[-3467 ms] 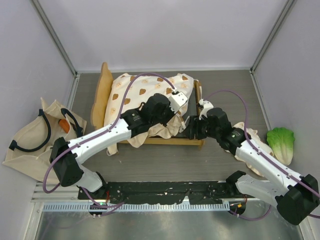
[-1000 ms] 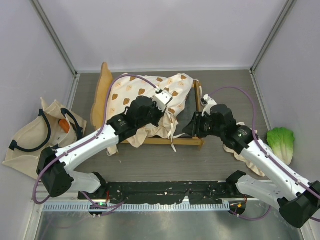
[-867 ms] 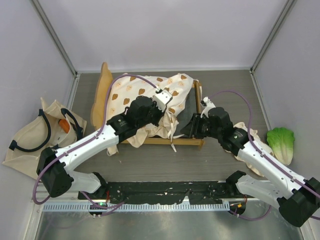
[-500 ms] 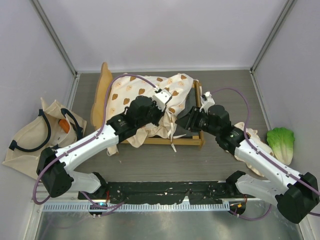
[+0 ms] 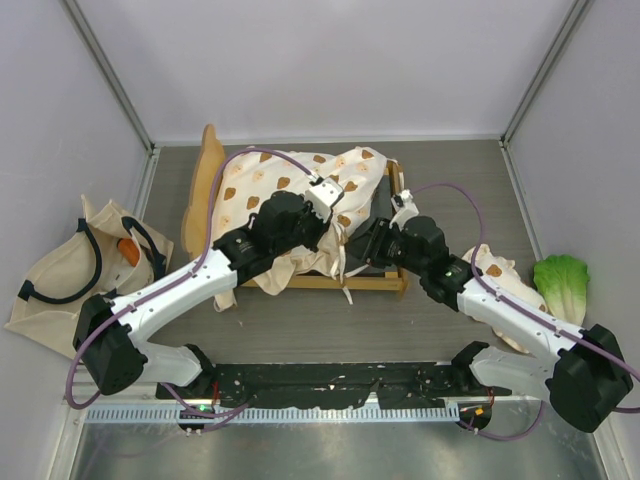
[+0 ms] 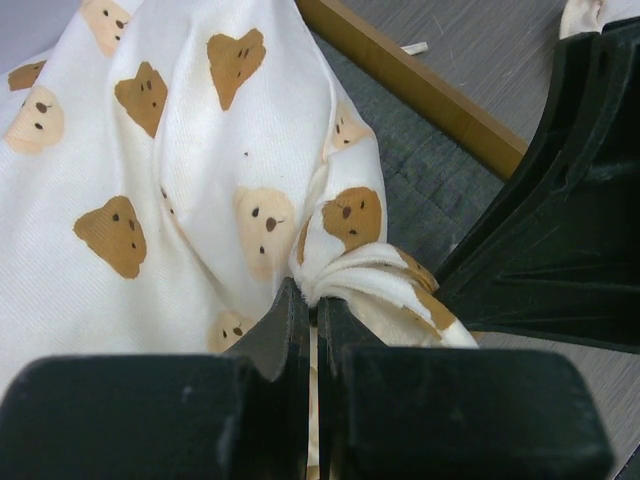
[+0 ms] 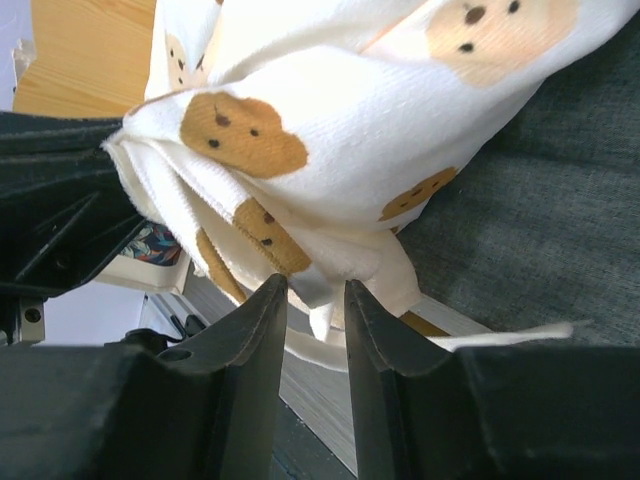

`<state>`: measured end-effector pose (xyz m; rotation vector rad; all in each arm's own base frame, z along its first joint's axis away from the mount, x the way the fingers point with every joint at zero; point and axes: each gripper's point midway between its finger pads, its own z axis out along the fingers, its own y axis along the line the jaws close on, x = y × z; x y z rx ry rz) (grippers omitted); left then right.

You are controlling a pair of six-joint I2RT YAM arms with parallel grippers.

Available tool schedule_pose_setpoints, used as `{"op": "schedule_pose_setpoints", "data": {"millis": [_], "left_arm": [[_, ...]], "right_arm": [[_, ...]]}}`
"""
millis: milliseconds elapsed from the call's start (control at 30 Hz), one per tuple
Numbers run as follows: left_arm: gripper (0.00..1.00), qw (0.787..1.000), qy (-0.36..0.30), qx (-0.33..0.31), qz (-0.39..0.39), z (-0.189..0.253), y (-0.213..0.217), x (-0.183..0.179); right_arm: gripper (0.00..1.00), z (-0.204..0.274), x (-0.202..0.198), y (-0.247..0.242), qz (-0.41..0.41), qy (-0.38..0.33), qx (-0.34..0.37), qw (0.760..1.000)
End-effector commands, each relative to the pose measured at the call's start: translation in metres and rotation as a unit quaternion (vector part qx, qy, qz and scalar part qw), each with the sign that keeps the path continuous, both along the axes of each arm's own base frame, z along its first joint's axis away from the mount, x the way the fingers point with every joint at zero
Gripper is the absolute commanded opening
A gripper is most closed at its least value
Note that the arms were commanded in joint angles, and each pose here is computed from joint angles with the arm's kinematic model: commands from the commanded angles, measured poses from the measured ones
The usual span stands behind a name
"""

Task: Set up the pet bed

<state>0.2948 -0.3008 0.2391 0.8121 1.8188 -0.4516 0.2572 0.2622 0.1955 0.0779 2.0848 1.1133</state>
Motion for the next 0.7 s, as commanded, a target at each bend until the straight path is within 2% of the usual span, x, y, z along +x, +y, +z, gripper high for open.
{"op": "schedule_pose_setpoints", "data": {"millis": [0,200,300,400,433,467,667], "left_arm": [[0.0,0.999,-0.029,-0.033,0.006,0.025,0.0,0.007],[0.0,0.999,-0.017,-0.046,0.009,0.024,-0.002,0.007],[0.0,0.999,-0.017,-0.048,0.008,0.025,-0.003,0.006],[0.0,0.999,-0.017,-0.047,0.009,0.025,-0.003,0.006],[0.0,0.999,-0.017,-0.047,0.01,0.025,-0.002,0.007],[0.0,0.999,-0.019,-0.047,0.011,0.026,-0.001,0.007],[0.0,0.999,-0.014,-0.04,0.01,0.021,0.002,0.005]], "right_arm": [[0.36,0.013,0.001,0.008,-0.001,-0.028,0.021,0.999],[0.38,0.001,0.003,0.011,-0.006,-0.028,0.003,1.0],[0.31,-0.006,0.005,0.014,-0.006,-0.027,-0.01,1.0],[0.18,-0.011,0.005,0.013,-0.007,-0.026,-0.031,0.999],[0.05,-0.011,0.005,0.011,-0.009,-0.029,-0.039,0.999],[0.03,-0.006,0.007,0.005,-0.022,-0.039,-0.046,0.998],[0.01,0.003,0.008,-0.047,-0.091,-0.063,-0.154,0.982]]}}
